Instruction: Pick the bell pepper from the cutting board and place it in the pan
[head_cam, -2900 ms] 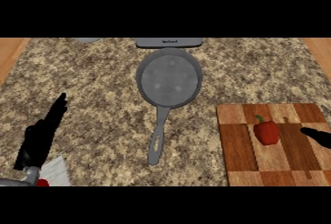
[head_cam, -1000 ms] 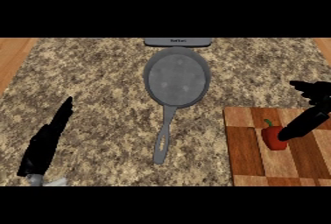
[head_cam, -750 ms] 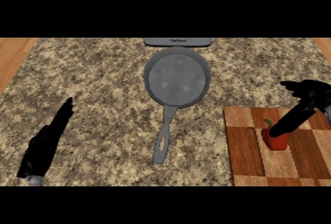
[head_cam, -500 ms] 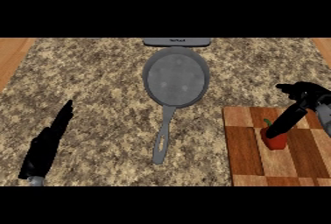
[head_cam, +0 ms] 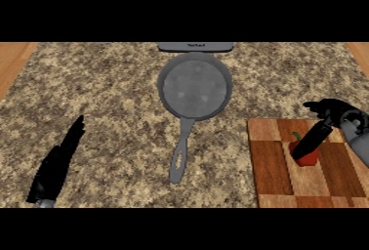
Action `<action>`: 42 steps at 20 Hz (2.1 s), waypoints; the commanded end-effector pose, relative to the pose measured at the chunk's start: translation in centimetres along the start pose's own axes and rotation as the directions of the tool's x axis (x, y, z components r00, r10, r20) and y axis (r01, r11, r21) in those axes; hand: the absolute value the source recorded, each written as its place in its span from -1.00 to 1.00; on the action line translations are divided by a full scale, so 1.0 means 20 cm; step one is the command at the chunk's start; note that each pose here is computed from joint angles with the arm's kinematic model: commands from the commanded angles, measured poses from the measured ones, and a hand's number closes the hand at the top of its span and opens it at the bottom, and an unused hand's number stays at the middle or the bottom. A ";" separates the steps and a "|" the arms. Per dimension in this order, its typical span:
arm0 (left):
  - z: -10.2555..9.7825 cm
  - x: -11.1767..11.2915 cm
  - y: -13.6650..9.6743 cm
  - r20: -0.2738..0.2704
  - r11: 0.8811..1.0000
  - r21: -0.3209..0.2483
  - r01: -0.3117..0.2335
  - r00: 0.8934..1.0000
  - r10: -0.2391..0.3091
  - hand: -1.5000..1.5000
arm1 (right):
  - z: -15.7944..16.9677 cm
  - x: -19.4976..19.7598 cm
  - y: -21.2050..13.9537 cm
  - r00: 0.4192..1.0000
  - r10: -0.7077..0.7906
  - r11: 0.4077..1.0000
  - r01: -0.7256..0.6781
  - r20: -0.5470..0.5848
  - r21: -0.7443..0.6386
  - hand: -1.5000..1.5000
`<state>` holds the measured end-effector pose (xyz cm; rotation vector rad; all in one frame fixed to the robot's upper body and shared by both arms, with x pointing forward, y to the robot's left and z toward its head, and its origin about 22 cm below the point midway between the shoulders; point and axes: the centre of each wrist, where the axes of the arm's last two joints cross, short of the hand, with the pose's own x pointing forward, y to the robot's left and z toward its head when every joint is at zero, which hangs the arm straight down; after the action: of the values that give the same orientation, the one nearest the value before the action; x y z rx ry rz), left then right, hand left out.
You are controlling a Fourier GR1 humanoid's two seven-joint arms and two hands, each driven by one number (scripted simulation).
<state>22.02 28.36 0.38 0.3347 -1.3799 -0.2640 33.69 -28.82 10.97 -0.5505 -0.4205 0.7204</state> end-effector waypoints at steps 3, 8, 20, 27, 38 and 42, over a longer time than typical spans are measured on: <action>0.01 0.04 -0.02 0.002 1.000 0.015 0.005 1.000 -0.005 0.00 | -0.07 -0.04 0.10 0.989 0.061 0.998 -0.056 -0.133 0.040 -1.00; -0.04 0.07 0.01 0.007 1.000 -0.005 0.003 1.000 -0.003 0.00 | -0.09 0.04 0.20 0.987 0.056 0.997 -0.048 -0.149 0.060 -1.00; -0.03 0.05 -0.03 0.006 1.000 -0.002 0.011 1.000 -0.011 0.00 | -0.21 -0.09 0.24 0.988 0.048 0.999 -0.044 -0.145 0.032 -1.00; 0.04 0.04 -0.04 -0.019 1.000 -0.016 -0.006 1.000 0.006 0.00 | -0.21 -0.08 0.20 0.995 -0.063 0.997 0.066 -0.079 0.035 1.00; -0.03 0.08 0.04 0.006 1.000 -0.017 -0.017 1.000 0.017 0.00 | -0.22 -0.03 0.12 0.950 0.253 0.962 -0.226 0.184 -0.155 1.00; 0.01 -0.05 0.00 0.000 1.000 0.013 -0.004 1.000 0.004 0.00 | -0.19 -0.08 0.06 0.925 0.325 0.890 -0.229 0.197 -0.394 1.00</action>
<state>22.02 28.14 0.80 0.3306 -1.3847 -0.2648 33.74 -30.05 5.91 -0.7336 -0.6316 0.9495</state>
